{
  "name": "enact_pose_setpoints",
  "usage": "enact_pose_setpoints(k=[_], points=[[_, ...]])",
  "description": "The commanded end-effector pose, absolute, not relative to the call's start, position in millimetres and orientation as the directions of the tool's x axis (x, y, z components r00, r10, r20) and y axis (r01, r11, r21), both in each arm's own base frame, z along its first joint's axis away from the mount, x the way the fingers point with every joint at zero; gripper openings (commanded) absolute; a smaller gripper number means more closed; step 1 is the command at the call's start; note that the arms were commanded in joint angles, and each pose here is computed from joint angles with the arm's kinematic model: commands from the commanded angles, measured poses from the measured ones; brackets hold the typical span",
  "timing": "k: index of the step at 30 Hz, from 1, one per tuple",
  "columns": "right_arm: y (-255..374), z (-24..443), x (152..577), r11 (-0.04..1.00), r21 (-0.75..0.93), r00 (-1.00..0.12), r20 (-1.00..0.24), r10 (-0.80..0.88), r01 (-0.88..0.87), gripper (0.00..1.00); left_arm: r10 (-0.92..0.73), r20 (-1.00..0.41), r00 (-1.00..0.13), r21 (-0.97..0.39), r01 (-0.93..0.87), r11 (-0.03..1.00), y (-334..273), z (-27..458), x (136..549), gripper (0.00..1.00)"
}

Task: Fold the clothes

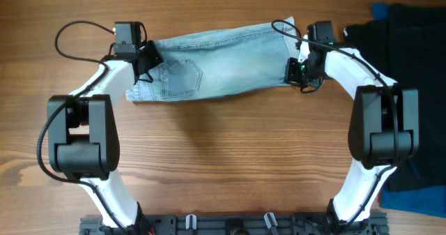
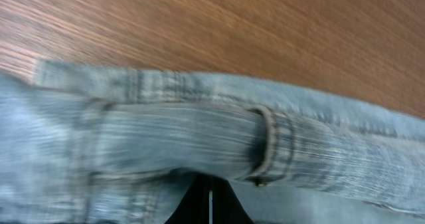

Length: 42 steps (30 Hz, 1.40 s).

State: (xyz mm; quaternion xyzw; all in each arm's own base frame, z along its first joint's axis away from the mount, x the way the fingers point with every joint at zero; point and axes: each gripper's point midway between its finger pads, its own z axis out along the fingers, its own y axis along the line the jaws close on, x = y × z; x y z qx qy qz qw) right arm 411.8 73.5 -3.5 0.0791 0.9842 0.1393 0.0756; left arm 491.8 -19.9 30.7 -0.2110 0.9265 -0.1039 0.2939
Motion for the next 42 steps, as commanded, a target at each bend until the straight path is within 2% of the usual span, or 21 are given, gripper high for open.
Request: enact_pose_setpoints(k=[1, 6, 9, 10, 13, 14, 17, 20, 25, 29, 31, 34, 35, 37, 39, 41, 42], points=[[51, -30, 372, 0.961, 0.147, -0.972, 0.01, 0.234, 0.233, 0.04, -0.436, -0.542, -0.718, -0.293, -0.325, 0.899, -12, 42, 499, 0.04], [51, -28, 345, 0.949, 0.107, -0.951, 0.121, 0.285, 0.298, 0.04, -0.436, -0.59, -0.679, -0.317, -0.303, 0.899, -12, 77, 502, 0.04], [51, -12, 344, 0.948, 0.114, -0.953, 0.103, 0.286, 0.297, 0.04, -0.43, -0.622, -0.654, -0.34, -0.27, 0.901, -19, 108, 500, 0.04], [51, 4, 347, 0.947, 0.128, -0.955, 0.068, 0.287, 0.294, 0.04, -0.425, -0.632, -0.648, -0.344, -0.256, 0.903, -24, 121, 497, 0.04], [52, 91, 362, 0.954, 0.206, -0.953, -0.169, 0.252, 0.216, 0.04, -0.395, -0.591, -0.703, -0.368, -0.201, 0.908, -50, 139, 473, 0.04], [52, 120, 373, 0.958, 0.23, -0.929, -0.285, 0.236, 0.173, 0.04, -0.38, -0.571, -0.728, -0.395, -0.162, 0.904, -65, 138, 469, 0.04], [56, 149, 398, 0.965, 0.251, -0.879, -0.442, 0.18, 0.071, 0.04, -0.365, -0.557, -0.746, -0.394, -0.149, 0.907, -74, 132, 467, 0.05], [57, 140, 416, 0.968, 0.246, -0.866, -0.473, 0.166, 0.051, 0.05, -0.3, -0.558, -0.774, -0.356, -0.104, 0.929, -81, 118, 466, 0.05], [60, 97, 464, 0.975, 0.221, -0.838, -0.533, 0.117, -0.005, 0.04, -0.281, -0.562, -0.778, -0.343, -0.089, 0.935, -83, 94, 479, 0.05], [63, 47, 505, 0.975, 0.22, -0.801, -0.588, 0.116, -0.021, 0.04, -0.28, -0.549, -0.788, -0.337, -0.098, 0.936, -83, 58, 492, 0.04], [62, 18, 520, 0.979, 0.201, -0.786, -0.611, 0.096, -0.037, 0.04, -0.279, -0.575, -0.769, -0.286, -0.13, 0.949, -72, 41, 502, 0.04], [60, -20, 522, 0.981, 0.193, -0.803, -0.589, 0.095, -0.026, 0.04, -0.212, -0.6, -0.771, -0.207, -0.106, 0.973, -65, 22, 507, 0.04], [60, -24, 520, 0.981, 0.192, -0.808, -0.581, 0.094, -0.024, 0.04, -0.198, -0.597, -0.778, -0.194, -0.1, 0.976, -64, 12, 508, 0.07], [60, -18, 522, 0.983, 0.181, -0.801, -0.594, 0.074, -0.043, 0.04, -0.182, -0.604, -0.776, -0.185, -0.086, 0.979, -64, 2, 512, 0.06], [61, -1, 527, 0.983, 0.171, -0.777, -0.626, 0.06, -0.063, 0.05, -0.186, -0.655, -0.733, -0.196, -0.073, 0.978, -64, 15, 524, 0.04], [61, 43, 535, 0.983, 0.165, -0.721, -0.691, 0.054, -0.085, 0.05, -0.179, -0.747, -0.641, -0.205, -0.033, 0.978, -66, 68, 543, 0.04], [65, 89, 535, 0.978, 0.176, -0.669, -0.741, 0.057, -0.111, 0.08, -0.186, -0.795, -0.577, -0.217, -0.016, 0.976, -67, 114, 547, 0.05]])
